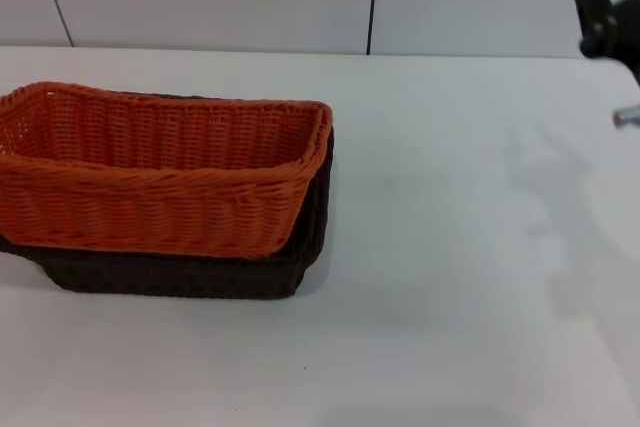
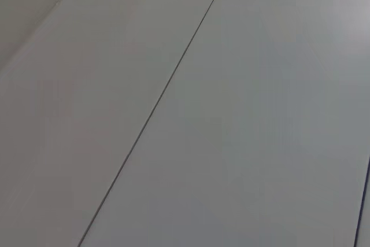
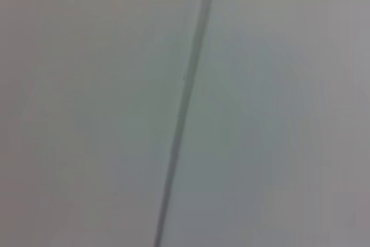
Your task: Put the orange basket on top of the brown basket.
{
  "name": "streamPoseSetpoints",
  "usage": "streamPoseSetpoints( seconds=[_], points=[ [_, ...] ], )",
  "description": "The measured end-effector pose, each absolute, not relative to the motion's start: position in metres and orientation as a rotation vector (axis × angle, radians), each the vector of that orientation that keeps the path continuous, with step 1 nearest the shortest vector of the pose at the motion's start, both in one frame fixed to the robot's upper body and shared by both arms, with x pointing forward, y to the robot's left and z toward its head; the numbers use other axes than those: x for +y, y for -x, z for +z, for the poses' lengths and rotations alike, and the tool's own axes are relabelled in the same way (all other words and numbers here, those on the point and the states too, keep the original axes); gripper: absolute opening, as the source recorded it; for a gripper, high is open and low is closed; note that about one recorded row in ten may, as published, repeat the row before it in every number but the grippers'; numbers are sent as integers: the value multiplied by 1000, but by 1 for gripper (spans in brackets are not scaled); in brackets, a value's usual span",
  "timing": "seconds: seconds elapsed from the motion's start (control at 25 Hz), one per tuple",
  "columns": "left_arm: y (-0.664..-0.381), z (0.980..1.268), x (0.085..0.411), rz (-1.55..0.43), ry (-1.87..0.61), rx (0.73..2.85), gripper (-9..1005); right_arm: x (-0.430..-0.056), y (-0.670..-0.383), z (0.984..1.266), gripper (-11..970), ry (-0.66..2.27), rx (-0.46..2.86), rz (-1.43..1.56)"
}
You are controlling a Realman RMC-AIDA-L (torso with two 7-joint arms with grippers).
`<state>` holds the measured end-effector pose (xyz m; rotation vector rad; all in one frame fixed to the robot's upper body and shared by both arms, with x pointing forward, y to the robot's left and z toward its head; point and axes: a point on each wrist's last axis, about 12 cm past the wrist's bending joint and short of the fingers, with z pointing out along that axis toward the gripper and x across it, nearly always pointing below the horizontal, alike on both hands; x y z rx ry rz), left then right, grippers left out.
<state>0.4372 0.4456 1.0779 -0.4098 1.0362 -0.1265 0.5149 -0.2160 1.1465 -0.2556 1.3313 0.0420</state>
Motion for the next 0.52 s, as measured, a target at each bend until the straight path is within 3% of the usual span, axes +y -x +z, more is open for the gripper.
streamPoseSetpoints(
  seconds=[0.24,0.52],
  points=[
    [-439,1072,444,-138,410,1096,586,-233,-508,1118,342,139,1401,37],
    [-443,1066,438,-166,388,1157,586,-233,-506,1115,343,175,1461,30]
  ],
)
